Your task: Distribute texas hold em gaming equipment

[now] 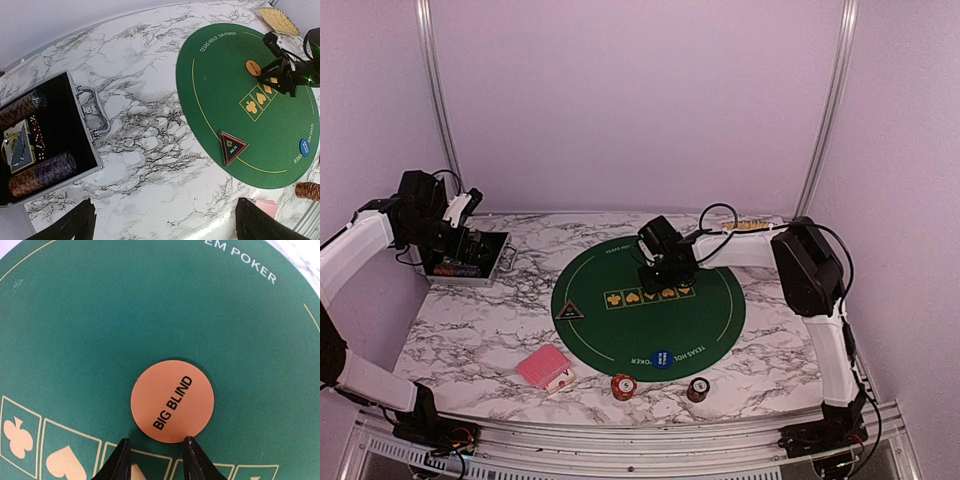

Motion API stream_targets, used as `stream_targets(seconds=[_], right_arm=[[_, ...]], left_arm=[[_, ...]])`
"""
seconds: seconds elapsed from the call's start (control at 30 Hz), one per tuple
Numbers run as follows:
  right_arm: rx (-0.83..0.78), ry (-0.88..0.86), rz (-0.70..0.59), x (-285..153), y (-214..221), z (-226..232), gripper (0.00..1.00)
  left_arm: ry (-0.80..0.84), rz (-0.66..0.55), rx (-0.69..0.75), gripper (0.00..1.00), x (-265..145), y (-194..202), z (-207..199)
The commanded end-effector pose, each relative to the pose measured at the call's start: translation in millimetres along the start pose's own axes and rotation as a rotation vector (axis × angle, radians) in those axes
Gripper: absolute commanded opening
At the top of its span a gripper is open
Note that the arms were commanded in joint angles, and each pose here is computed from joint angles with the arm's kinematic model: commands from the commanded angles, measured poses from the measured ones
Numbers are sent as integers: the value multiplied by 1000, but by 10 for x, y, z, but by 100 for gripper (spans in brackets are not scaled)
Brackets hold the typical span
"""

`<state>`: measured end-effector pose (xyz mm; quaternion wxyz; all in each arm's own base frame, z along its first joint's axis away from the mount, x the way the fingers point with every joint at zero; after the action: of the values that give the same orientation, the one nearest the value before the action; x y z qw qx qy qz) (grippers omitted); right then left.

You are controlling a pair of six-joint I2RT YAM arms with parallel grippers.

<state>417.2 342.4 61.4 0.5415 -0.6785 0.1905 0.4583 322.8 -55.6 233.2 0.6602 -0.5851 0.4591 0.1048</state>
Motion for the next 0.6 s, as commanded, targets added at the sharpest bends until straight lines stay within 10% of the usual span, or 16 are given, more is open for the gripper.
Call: stream_targets(seconds=[0.0, 0.57], right_arm=[[44, 25, -26, 116, -140, -59, 33], [84, 18, -82, 315, -561, -102, 30]], left_arm=[[7, -9, 4, 99, -59, -51, -8], [-5, -1, 4, 99, -48, -38, 10]])
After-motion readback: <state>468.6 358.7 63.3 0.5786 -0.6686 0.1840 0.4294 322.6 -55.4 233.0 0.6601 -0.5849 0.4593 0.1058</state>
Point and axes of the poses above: each gripper's point midway between its finger pads, its own x axis out along the fingers, its own z axis along the line the jaws close on, y = z × x, the point moved 4 cm from there along -x, back along the fingers, and after that the axes turned 2 degrees about x, right-handed, at the moved point
